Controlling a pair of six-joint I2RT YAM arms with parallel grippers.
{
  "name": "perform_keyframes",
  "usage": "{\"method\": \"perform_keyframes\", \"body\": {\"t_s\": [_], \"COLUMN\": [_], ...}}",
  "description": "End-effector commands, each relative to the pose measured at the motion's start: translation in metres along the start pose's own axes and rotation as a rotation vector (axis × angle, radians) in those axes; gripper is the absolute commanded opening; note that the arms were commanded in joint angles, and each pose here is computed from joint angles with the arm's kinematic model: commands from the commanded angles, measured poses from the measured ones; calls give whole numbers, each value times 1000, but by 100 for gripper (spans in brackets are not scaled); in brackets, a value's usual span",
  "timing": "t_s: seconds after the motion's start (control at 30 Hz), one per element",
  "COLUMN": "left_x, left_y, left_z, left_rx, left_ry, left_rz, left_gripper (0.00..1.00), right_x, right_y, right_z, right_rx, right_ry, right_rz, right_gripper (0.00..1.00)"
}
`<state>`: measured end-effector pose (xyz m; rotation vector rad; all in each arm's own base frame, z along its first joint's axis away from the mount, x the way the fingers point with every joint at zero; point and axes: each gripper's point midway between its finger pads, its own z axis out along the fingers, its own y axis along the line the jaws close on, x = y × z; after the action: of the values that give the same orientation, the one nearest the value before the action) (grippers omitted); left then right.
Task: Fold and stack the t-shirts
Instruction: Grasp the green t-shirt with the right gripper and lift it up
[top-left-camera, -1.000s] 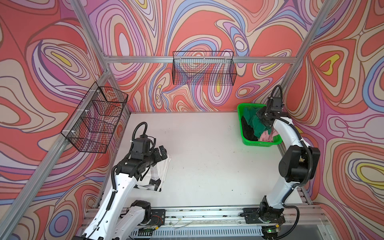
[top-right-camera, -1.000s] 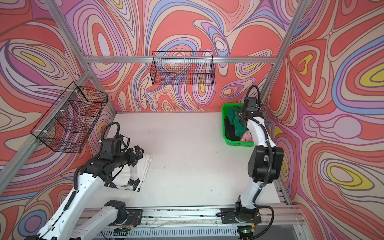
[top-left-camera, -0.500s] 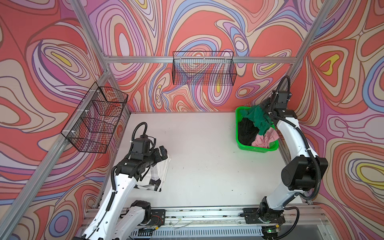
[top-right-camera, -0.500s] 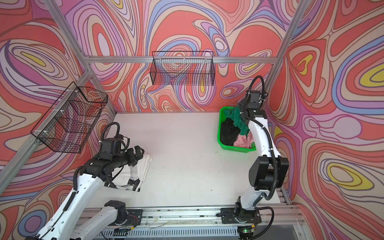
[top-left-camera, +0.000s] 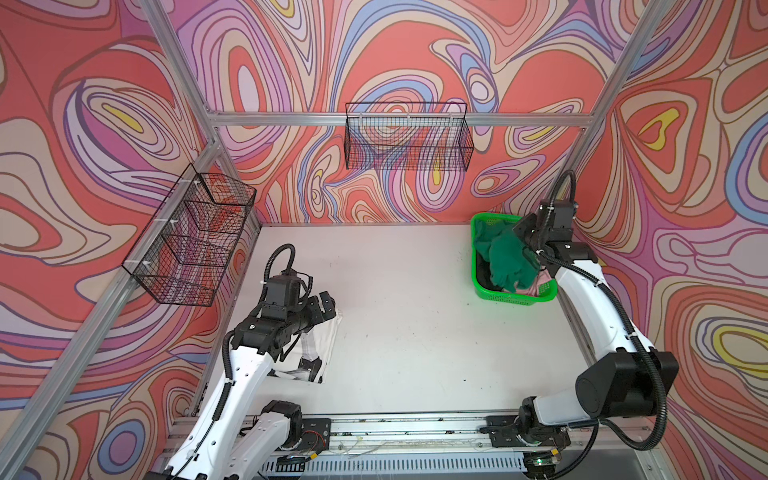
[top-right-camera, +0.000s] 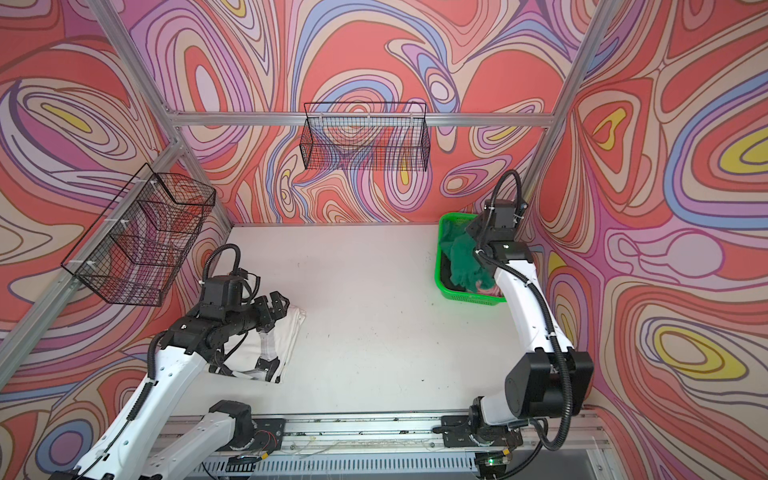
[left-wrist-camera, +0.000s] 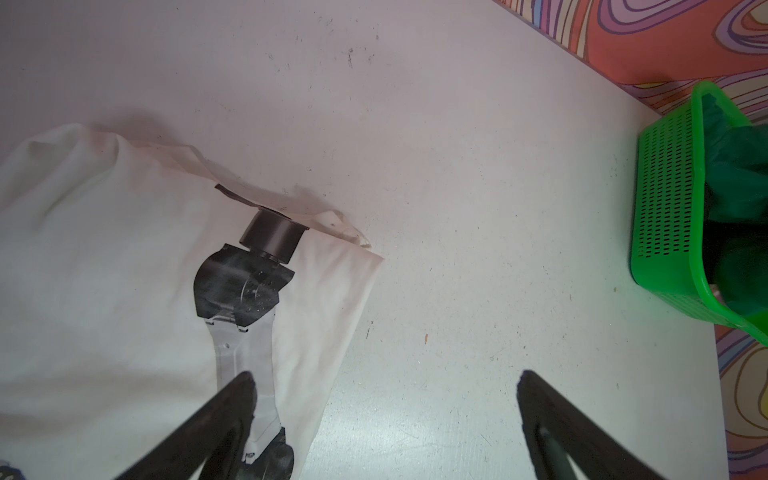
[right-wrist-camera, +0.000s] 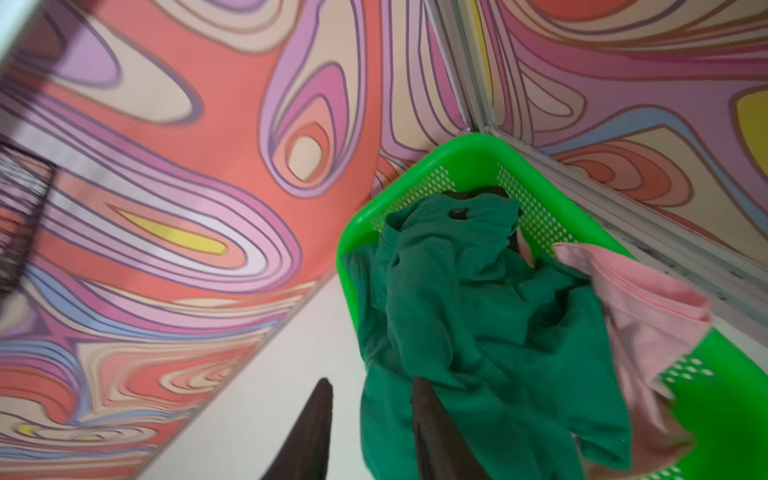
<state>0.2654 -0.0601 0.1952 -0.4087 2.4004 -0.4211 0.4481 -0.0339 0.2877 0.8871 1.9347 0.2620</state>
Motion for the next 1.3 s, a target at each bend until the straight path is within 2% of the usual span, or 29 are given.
{"method": "perform_keyframes", "body": {"t_s": [0.0,0.13,0.23,0.37,0.53,0.67,0.73,0.87,0.97,1.07,1.27], "left_x": [-8,-8,-8,-8,-7,-6,-7,-7,-6,-7,-7], "left_y": [-4,-5,-6,-6,-6,-6,-6,-5,-6,-6,-7], "left_z": [-4,-4,-4,-3,-3,-3,-4,-4,-3,-3,-4], "left_rx": [18,21,25,26,27,29,31,30,30,30,35], "left_ry": [-24,-22,-20,-18,-17,-16,-18,-20,-17,-20,-20], "left_rz": [10,10,9,9,10,11,12,12,13,12,14], "left_gripper": [100,100,100,100,100,100,100,100,100,100,100], "right_x": [37,67,101,134,146,159,157,152,144,122,47], "right_y": [-16,-36,-41,-57,-83,-79,-81,-80,-72,-58,-14], "right_z": [5,-1,-3,2,16,30,35,42,39,28,-25], "right_rx": [14,79,101,160,256,238,257,258,239,217,140], "right_ry": [90,143,205,283,289,344,329,311,297,246,75], "right_rz": [-13,-54,-125,-183,-230,-251,-266,-286,-275,-261,-238], "right_gripper": [47,63,68,67,62,59,53,19,2,0,0]}}
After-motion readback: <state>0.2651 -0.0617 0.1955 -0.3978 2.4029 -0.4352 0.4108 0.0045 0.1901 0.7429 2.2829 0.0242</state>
